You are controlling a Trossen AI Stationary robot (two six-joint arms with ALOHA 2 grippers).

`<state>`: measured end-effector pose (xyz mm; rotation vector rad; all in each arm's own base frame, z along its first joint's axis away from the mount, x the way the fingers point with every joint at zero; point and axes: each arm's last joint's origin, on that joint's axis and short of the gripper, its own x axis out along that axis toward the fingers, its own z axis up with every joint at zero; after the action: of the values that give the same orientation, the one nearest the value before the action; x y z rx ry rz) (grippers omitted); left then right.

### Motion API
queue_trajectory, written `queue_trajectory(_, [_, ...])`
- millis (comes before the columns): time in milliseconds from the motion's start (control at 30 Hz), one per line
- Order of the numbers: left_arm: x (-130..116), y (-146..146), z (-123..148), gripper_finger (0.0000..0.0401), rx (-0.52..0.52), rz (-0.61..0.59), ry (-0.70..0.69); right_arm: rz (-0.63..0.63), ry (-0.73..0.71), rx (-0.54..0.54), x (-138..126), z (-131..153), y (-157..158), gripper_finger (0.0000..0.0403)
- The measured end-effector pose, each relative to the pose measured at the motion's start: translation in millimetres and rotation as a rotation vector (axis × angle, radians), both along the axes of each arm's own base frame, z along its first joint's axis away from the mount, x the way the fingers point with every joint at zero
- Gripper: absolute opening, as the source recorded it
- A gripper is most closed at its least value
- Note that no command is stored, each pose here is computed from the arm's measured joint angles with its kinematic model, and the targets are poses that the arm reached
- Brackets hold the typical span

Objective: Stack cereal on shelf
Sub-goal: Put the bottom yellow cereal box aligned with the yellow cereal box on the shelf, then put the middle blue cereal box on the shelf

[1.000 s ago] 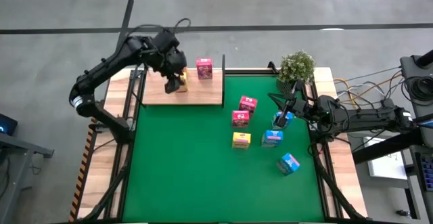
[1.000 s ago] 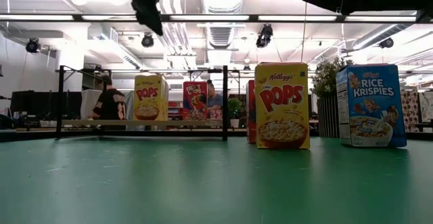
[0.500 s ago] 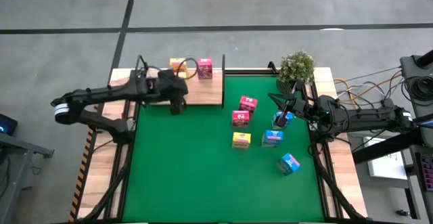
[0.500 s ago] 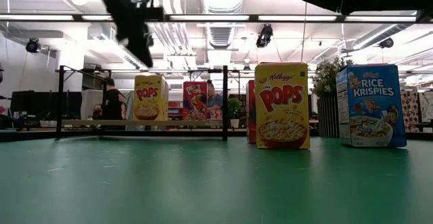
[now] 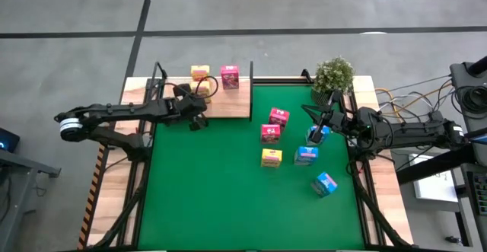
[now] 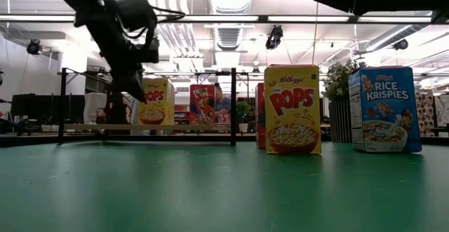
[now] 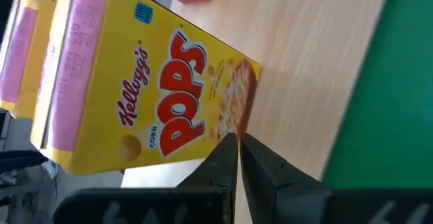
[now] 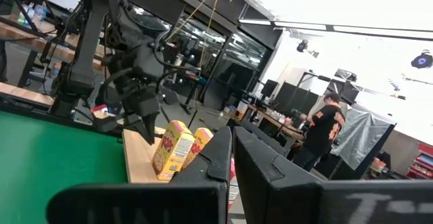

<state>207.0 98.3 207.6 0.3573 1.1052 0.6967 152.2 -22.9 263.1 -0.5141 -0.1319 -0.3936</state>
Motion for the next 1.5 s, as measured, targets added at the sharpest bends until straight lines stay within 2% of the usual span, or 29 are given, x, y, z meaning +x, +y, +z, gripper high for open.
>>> queue_trajectory(433, [0,14,4,0.0,0.027,0.056,-0.032,0.0,0.0,0.001,0,0,0,0.0009])
queue_trajectory(1133, [-2,18,3,0.0,0.015,0.095,-0.056,0.0,0.0,0.001,0,0,0,0.0009])
queue_trajectory(1267, [2,16,4,0.0,-0.062,0.086,-0.163,0.0,0.0,0.001,0,0,0,0.0009])
queue_trajectory(1400, [17,9,10,0.0,-0.199,-0.012,-0.394,0.0,0.0,0.001,0,0,0,0.0009])
queue_trajectory(1500, [31,-4,20,0.0,-0.217,-0.107,-0.533,0.0,0.0,0.001,0,0,0,0.0009])
